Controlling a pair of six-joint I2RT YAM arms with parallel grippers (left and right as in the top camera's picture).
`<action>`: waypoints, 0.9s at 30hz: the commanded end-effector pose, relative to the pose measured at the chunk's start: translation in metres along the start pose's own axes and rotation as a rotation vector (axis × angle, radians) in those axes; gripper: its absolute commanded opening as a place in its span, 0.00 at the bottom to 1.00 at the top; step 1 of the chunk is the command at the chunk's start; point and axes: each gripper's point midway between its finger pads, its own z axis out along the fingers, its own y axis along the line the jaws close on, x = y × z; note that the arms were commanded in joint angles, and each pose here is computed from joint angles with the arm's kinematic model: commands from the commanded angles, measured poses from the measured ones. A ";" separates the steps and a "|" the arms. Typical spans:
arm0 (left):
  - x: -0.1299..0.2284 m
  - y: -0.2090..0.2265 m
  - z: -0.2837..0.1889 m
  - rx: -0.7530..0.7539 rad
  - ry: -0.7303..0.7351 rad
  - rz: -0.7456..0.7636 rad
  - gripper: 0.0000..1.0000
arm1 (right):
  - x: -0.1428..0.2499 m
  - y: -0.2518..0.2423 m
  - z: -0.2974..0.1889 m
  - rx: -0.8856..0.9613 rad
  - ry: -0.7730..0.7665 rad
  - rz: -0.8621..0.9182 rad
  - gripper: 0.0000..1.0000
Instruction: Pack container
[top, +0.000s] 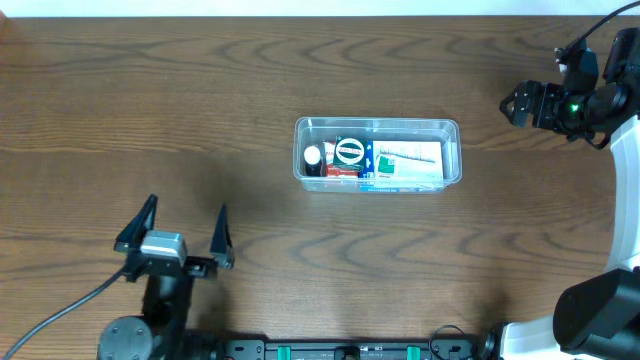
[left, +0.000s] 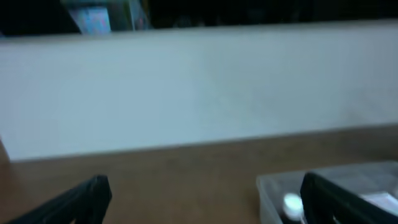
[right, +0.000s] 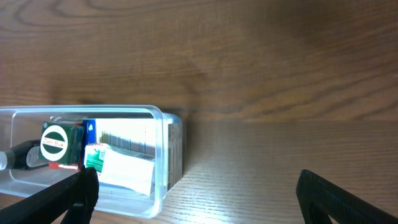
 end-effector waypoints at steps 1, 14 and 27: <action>0.025 0.001 0.009 -0.001 -0.013 0.008 0.98 | -0.004 0.002 -0.007 -0.001 -0.021 0.000 0.99; 0.089 0.018 0.025 -0.070 0.025 0.012 0.98 | -0.004 0.002 -0.007 -0.001 -0.021 0.000 0.99; 0.150 0.021 0.018 -0.081 0.244 -0.010 0.98 | -0.004 0.002 -0.007 -0.001 -0.022 0.000 0.99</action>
